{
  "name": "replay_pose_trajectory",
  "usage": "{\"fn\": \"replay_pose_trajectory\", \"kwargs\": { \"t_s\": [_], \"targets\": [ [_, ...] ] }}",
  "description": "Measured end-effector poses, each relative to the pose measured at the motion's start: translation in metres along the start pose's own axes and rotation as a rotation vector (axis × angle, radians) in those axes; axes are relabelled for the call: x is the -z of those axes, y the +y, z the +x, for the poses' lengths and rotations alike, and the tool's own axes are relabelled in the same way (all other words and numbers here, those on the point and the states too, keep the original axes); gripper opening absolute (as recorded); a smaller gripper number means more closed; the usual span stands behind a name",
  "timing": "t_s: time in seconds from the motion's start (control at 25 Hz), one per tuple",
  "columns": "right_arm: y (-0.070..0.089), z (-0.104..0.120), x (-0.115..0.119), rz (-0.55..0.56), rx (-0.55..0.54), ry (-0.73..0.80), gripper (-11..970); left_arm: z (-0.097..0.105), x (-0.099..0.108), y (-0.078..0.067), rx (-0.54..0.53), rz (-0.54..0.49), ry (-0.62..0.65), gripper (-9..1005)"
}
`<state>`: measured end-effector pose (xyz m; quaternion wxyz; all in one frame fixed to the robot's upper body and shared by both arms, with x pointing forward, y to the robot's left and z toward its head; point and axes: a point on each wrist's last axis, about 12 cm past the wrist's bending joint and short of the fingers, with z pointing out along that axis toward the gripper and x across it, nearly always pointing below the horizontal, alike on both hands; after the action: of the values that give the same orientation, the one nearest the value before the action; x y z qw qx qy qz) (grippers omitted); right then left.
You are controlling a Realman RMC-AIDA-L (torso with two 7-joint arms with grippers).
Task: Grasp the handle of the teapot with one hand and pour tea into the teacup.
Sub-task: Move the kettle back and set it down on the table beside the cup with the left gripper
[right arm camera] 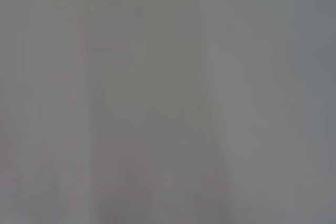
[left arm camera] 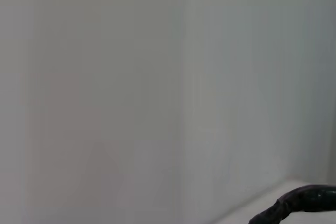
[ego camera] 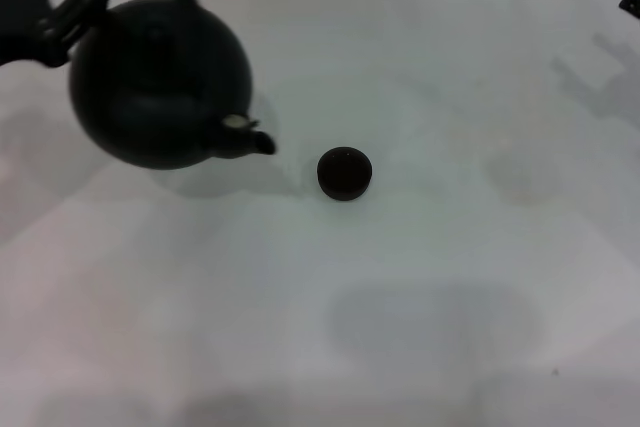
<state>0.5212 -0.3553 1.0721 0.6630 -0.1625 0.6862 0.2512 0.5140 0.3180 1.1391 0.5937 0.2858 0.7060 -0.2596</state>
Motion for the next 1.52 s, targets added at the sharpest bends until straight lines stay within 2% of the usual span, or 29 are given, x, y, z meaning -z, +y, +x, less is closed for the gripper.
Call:
{"fn": "replay_pose_trajectory", "kwargs": {
  "t_s": [0.24, 0.28, 0.32, 0.52, 0.92, 1.52],
  "targets": [
    [0.003, 0.006, 0.004, -0.007, -0.007, 0.018, 855, 0.040, 0.026, 0.012, 0.088, -0.090, -0.086, 128],
    [0.003, 0.007, 0.004, -0.006, -0.008, 0.019, 855, 0.040, 0.026, 0.012, 0.088, -0.090, -0.086, 128],
    [0.004, 0.007, 0.004, -0.006, -0.009, 0.019, 855, 0.049, 0.029, 0.012, 0.090, -0.116, -0.084, 127],
    [0.004, 0.007, 0.004, -0.010, -0.005, 0.022, 855, 0.069, 0.030, 0.012, 0.095, -0.170, -0.075, 126],
    [0.004, 0.007, 0.002, -0.014, -0.011, 0.028, 855, 0.091, 0.018, 0.014, 0.077, -0.231, -0.025, 124],
    [0.008, 0.014, 0.004, -0.020, -0.033, 0.048, 855, 0.101, 0.015, 0.008, 0.057, -0.230, -0.005, 121]
  ]
}}
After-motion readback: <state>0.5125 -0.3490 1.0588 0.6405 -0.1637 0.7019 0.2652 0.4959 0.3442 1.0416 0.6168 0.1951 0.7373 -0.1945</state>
